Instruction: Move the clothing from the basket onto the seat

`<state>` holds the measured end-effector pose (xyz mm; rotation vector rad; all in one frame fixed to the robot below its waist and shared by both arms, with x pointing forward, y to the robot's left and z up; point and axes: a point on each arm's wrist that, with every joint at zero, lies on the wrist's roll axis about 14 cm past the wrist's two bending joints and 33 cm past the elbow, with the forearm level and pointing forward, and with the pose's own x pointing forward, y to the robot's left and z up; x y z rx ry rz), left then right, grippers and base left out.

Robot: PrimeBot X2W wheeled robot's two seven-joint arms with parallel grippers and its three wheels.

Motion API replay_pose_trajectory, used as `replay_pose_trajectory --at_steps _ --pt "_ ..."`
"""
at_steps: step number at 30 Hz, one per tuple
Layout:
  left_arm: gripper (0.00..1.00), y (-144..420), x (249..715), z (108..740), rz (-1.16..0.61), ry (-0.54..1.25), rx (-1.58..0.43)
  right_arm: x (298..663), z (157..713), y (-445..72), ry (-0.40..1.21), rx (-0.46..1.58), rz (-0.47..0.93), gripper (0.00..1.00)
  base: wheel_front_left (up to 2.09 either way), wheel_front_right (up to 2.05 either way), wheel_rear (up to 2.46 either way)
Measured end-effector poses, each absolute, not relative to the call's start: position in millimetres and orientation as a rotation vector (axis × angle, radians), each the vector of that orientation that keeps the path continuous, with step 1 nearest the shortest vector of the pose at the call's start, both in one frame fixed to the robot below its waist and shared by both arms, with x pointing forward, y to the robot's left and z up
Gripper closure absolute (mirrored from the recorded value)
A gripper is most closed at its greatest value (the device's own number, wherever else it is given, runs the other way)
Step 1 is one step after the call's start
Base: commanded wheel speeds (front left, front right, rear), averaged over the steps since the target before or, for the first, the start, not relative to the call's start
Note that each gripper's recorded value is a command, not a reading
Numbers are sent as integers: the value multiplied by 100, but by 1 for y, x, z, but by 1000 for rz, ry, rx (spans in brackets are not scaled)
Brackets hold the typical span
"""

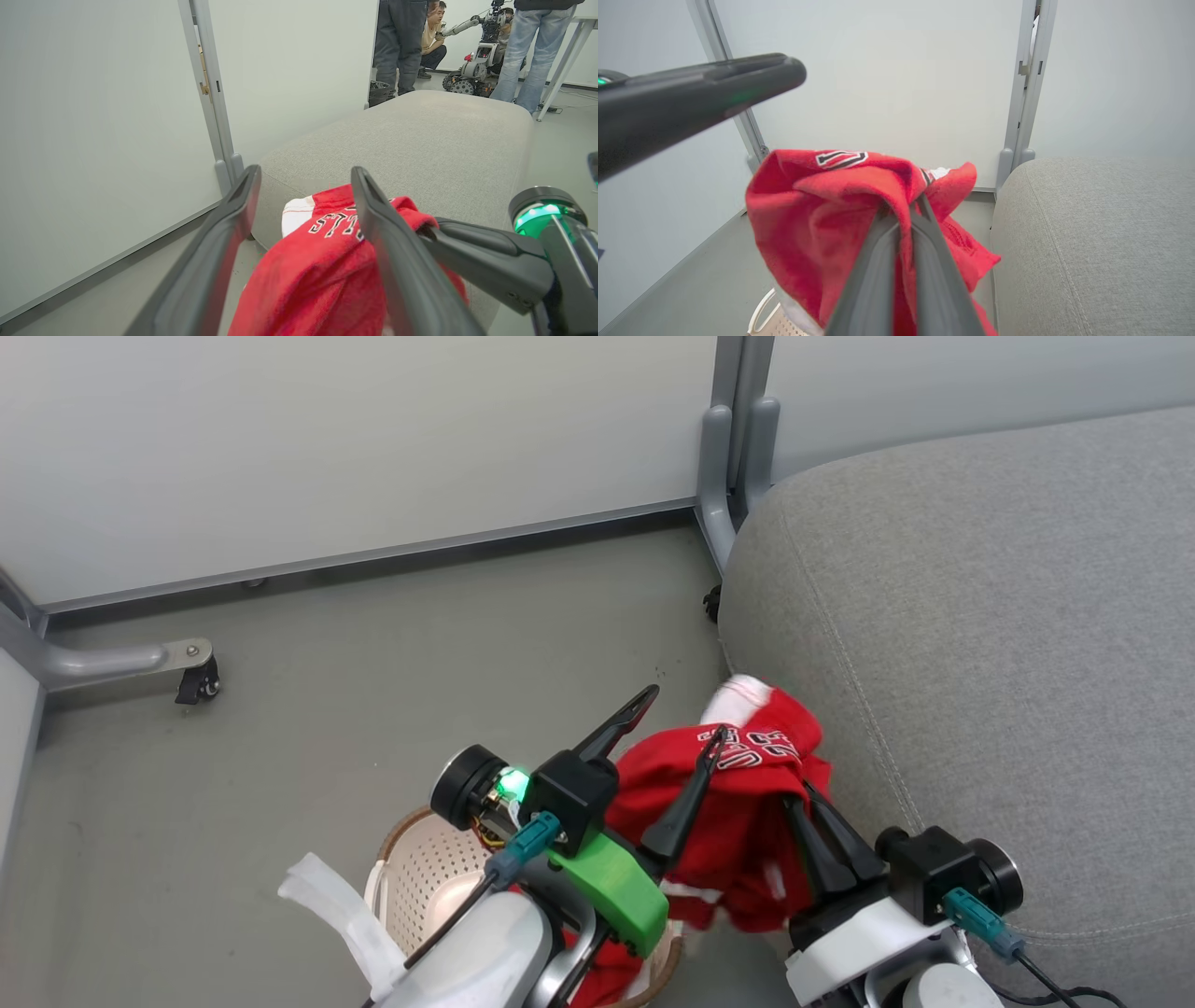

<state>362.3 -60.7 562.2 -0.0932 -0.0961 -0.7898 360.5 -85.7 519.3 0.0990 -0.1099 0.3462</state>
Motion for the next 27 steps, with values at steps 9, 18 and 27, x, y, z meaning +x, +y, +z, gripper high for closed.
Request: replay_pose_trajectory --at_steps 9,18,27 --pt "0 -60 363 560 -789 -86 -89 360 520 -89 -111 106 336 100 0 0 0" --pt "0 -62 365 557 -789 -77 -101 364 518 -93 -106 113 320 100 0 0 0" --pt "0 -73 372 552 -832 -89 -126 376 537 -129 -170 117 213 100 0 0 0"
